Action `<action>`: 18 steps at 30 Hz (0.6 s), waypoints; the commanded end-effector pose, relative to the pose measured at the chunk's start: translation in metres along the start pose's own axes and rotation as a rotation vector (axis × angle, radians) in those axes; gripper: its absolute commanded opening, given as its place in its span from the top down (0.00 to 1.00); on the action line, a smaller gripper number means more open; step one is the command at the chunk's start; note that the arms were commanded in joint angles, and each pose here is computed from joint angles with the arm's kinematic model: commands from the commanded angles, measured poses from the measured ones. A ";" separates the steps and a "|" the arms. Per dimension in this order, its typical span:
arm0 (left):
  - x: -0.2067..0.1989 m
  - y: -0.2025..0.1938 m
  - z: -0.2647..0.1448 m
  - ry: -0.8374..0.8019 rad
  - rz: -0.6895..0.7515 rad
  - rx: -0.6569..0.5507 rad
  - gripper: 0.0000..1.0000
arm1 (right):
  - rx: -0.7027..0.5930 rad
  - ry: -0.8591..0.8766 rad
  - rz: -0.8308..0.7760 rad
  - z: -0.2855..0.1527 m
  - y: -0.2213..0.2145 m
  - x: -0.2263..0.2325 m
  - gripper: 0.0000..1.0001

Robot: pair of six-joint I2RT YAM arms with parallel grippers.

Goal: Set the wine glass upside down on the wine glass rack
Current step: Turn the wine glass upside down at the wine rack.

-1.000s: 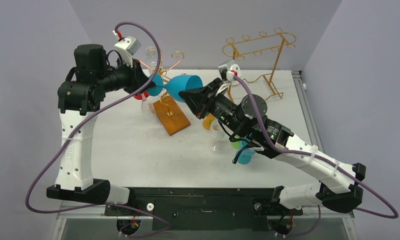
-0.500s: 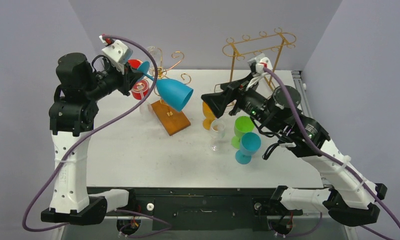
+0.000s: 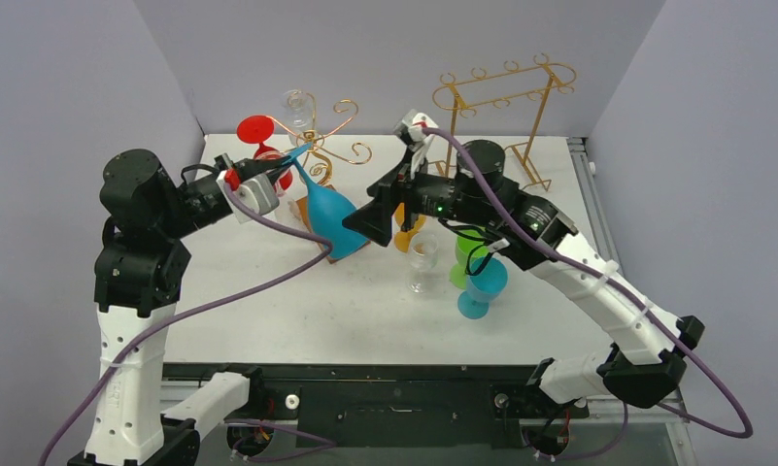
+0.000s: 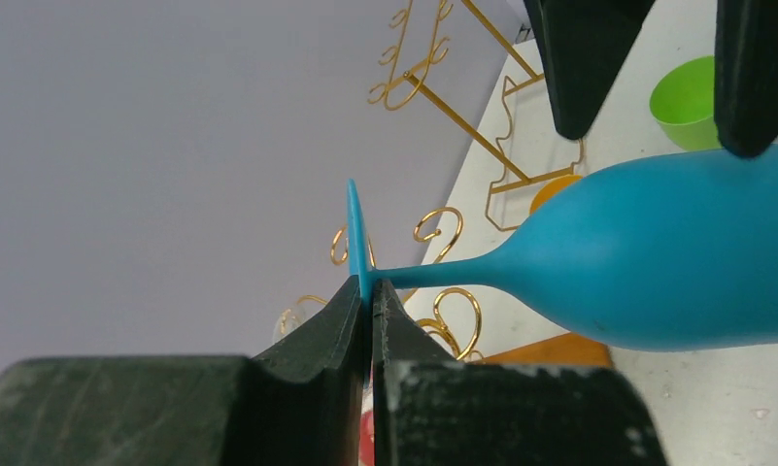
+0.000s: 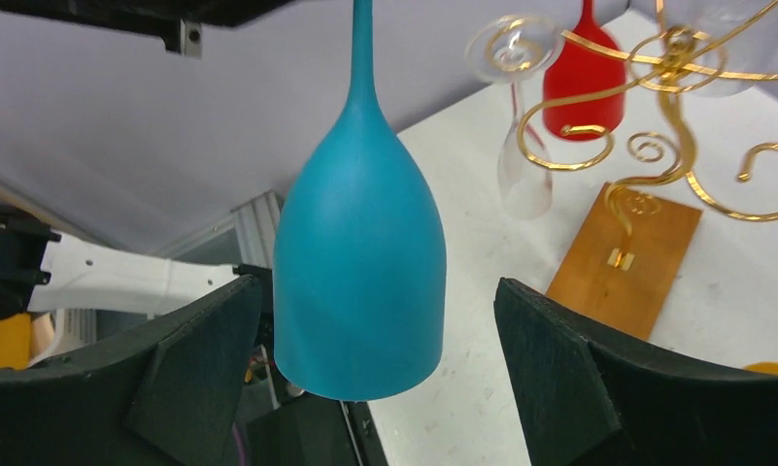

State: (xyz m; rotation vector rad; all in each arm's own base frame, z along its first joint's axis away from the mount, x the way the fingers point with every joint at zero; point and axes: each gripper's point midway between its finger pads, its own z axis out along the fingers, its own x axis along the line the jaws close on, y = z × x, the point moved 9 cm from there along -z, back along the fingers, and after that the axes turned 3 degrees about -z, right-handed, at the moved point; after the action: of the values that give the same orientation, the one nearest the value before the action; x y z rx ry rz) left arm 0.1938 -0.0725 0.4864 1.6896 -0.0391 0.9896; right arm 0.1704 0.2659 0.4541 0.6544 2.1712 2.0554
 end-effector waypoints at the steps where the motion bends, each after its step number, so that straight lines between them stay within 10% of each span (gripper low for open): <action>1: 0.008 0.019 -0.001 0.019 0.225 -0.112 1.00 | -0.018 0.176 0.000 0.012 -0.002 0.010 0.15; 18: 0.005 0.019 0.003 0.012 0.301 -0.162 1.00 | 0.062 0.341 0.125 0.052 -0.042 0.007 0.14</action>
State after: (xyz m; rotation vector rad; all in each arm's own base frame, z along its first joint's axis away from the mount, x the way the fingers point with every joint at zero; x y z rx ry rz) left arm 0.1919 -0.0753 0.4916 1.6287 -0.2731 1.1356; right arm 0.1739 0.3034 0.4073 0.5681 2.4336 2.2107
